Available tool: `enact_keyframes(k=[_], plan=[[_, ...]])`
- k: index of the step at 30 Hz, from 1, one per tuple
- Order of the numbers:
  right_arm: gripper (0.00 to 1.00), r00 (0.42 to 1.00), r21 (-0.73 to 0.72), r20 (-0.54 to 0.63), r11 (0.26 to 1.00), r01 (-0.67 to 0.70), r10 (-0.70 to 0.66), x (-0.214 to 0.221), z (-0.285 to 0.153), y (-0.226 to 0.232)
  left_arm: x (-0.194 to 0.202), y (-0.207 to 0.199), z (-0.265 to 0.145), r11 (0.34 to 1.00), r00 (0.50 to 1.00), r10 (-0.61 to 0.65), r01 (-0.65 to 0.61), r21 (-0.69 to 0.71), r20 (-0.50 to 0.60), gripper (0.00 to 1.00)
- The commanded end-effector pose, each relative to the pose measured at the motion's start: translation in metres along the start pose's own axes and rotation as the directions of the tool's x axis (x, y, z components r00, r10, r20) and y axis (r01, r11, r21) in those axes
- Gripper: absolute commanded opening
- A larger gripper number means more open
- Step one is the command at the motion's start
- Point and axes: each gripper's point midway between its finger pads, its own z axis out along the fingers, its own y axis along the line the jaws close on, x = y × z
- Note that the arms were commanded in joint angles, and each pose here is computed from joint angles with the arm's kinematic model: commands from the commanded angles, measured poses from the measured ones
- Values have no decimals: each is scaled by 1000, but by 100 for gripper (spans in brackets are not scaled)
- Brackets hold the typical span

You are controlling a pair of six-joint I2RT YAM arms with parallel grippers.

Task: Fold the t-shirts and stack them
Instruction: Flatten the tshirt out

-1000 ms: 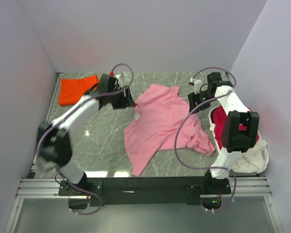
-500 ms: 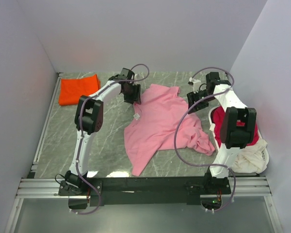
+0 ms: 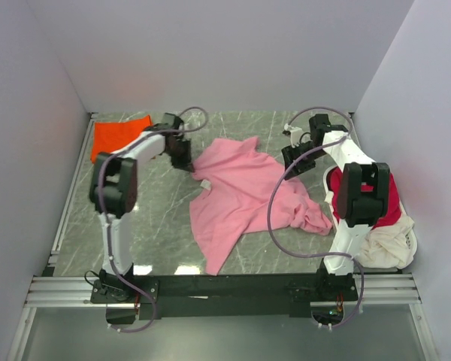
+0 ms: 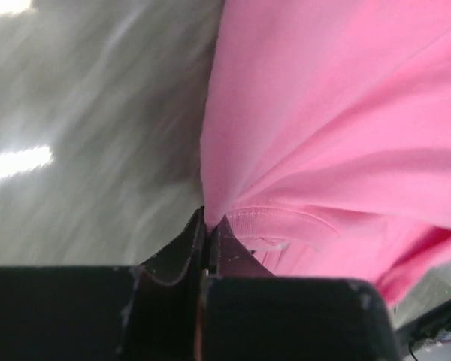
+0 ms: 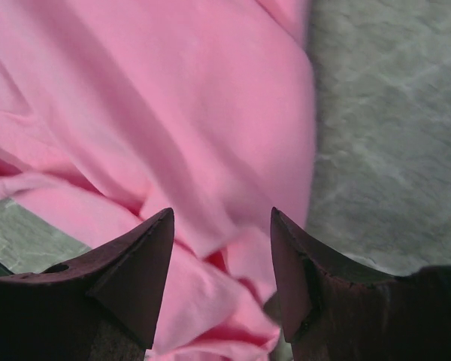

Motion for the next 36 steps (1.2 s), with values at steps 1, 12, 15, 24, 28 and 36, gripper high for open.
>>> enact_keyframes(k=[1,12,15,24,28,36], plan=[[61,998,-1,34,999,43,-43,-17,-6,11,14,27,-66,996,995,-73,75,-41,65,0],[61,991,-31,-2,991,133,-133,-38,14,46,147,17,-89,977,985,-162,169,128,-64,1],[61,990,-21,-13,990,138,-138,-54,25,47,151,18,-94,980,988,-150,155,124,-44,1],[61,982,57,-122,986,154,-146,-63,69,34,139,18,-93,983,990,-144,144,116,-9,1],[61,976,102,-158,981,164,-147,-61,86,26,128,18,-95,985,991,-133,131,110,9,1],[29,973,74,-167,982,176,-162,-69,94,35,104,20,-103,986,989,-135,129,102,61,0]])
